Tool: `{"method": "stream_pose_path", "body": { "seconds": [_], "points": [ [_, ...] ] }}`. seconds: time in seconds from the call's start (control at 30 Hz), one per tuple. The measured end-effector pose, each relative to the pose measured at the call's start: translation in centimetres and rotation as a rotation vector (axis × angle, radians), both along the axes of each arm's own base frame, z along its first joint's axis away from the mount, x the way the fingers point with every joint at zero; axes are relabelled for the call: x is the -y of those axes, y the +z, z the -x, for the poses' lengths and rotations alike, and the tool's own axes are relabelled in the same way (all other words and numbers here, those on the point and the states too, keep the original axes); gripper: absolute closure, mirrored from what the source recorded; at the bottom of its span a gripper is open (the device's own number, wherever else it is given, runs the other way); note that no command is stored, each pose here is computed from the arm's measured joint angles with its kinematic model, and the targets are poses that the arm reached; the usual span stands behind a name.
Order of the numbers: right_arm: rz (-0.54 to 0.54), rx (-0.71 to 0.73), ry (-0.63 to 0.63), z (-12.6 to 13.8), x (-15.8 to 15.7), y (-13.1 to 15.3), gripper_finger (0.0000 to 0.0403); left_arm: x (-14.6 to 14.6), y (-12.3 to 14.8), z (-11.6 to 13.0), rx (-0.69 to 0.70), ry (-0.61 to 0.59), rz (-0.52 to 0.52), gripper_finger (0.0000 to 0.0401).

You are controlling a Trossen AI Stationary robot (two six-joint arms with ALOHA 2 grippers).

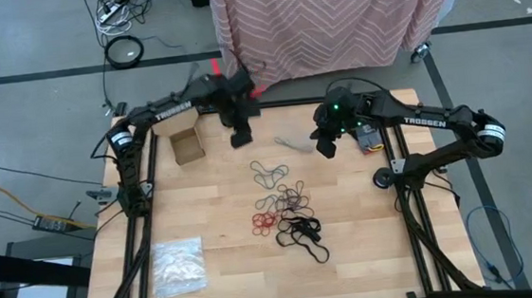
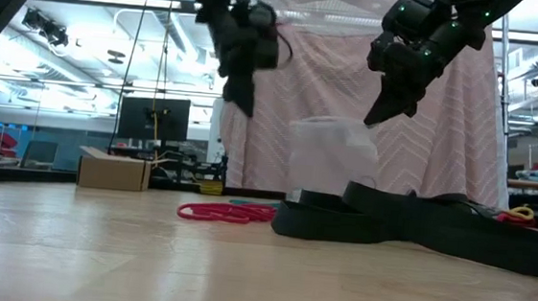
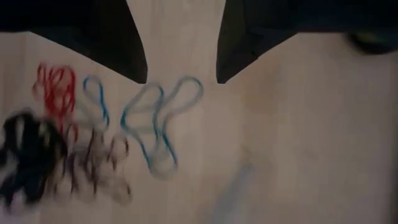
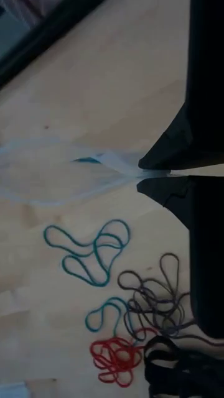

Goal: Sort rubber bands
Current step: Put the blue rubber band into the transparent zip bag

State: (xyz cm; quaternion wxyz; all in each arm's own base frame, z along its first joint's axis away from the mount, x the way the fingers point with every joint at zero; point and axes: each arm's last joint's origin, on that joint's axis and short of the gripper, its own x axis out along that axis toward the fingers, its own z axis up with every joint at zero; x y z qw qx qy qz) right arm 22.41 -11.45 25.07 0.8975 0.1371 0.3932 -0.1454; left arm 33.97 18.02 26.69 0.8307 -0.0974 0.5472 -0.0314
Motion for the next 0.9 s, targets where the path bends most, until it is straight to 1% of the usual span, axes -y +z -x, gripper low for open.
{"method": "stream_pose_path", "body": {
  "seconds": [0.17, 0.27, 0.37, 0.43, 0.5, 0.67, 0.73, 0.8, 0.87, 0.9],
  "points": [
    [-0.021, 0.003, -0.001, 0.0, -0.3, -0.9, 0.0403, 2.1, -5.7, -0.6, 0.002, -0.026, -0.010, 0.0230],
    [-0.032, 0.018, -0.008, 0.0, -0.4, -1.3, 0.0403, 3.0, -7.9, -0.8, -0.001, 0.005, -0.092, 0.0243],
    [-0.045, 0.036, -0.012, -0.1, -0.4, -1.3, 0.0403, 3.5, -9.2, -0.8, -0.015, 0.041, -0.174, 0.0251],
    [-0.041, 0.054, -0.008, -0.2, -0.3, -1.2, 0.0403, 3.7, -10.0, -0.7, 0.005, 0.043, -0.198, 0.0254],
    [-0.041, 0.060, -0.011, -0.3, -0.3, -1.2, 0.0403, 3.9, -10.8, -0.5, 0.009, 0.045, -0.206, 0.0255],
    [-0.042, 0.069, -0.015, -0.3, -0.3, -1.1, 0.0403, 4.7, -12.8, 0.2, 0.028, 0.065, -0.188, 0.0256],
    [-0.043, 0.069, -0.017, -0.3, -0.3, -1.1, 0.0403, 5.0, -13.1, 0.3, 0.026, 0.092, -0.179, 0.0260],
    [-0.043, 0.074, -0.018, -0.3, -0.3, -1.1, 0.0403, 5.1, -13.2, 0.5, 0.003, 0.158, -0.173, 0.0280],
    [-0.042, 0.076, -0.018, -0.4, -0.3, -1.1, 0.0403, 5.2, -13.3, 0.5, -0.009, 0.217, -0.154, 0.0323],
    [-0.042, 0.076, -0.018, -0.4, -0.3, -1.1, 0.0403, 5.1, -13.3, 0.6, -0.009, 0.240, -0.144, 0.0353]
  ]
}}
